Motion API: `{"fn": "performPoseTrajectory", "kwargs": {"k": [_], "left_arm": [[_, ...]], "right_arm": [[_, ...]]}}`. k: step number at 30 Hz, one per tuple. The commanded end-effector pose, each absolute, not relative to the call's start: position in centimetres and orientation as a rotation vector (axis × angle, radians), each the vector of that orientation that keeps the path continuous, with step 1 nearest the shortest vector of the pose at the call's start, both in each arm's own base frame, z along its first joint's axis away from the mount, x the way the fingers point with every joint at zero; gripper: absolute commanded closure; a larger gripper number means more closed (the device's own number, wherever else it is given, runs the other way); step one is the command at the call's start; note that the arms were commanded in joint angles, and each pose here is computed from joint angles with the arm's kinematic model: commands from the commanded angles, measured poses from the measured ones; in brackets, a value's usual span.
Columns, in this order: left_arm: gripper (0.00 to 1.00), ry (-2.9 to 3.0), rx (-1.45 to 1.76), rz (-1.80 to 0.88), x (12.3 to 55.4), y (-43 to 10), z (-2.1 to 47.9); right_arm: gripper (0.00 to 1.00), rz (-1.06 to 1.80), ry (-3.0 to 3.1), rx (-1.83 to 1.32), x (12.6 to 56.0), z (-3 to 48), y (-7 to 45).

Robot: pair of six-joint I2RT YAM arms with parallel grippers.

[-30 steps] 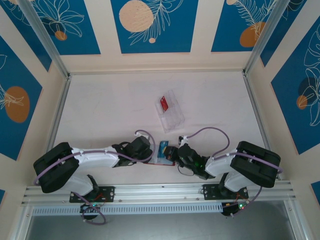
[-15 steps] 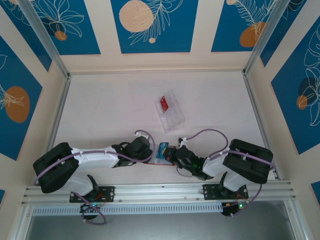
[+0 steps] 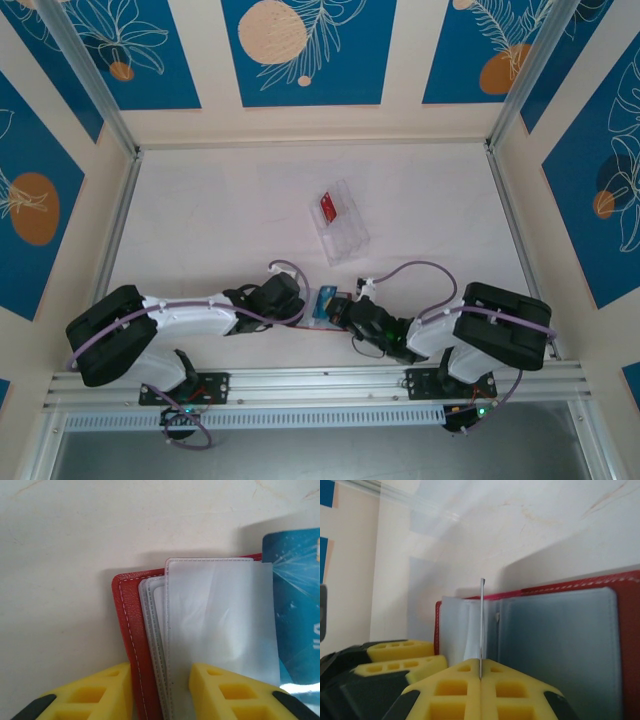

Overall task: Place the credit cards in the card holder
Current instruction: Insert the credit card into the card slot.

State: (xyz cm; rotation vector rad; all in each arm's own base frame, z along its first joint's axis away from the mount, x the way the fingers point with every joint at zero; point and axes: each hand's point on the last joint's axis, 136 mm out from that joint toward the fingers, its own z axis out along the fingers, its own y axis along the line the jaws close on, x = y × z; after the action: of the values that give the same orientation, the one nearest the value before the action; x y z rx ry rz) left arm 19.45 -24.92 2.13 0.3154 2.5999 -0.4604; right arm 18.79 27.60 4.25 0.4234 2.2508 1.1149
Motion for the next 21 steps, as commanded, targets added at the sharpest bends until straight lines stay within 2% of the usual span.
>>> {"fn": "performPoseTrajectory", "kwargs": {"k": [1, 21], "left_arm": [[0.66, 2.788, 0.39, -0.228, 15.9, -20.4, -2.3], [0.66, 2.788, 0.401, -0.219, 16.1, -20.6, -2.1]], "right_arm": [[1.0, 1.042, 2.255, 0.373, 18.6, 4.2, 27.3], [1.0, 1.053, 2.203, 0.385, 19.7, 3.8, 27.7]]}}
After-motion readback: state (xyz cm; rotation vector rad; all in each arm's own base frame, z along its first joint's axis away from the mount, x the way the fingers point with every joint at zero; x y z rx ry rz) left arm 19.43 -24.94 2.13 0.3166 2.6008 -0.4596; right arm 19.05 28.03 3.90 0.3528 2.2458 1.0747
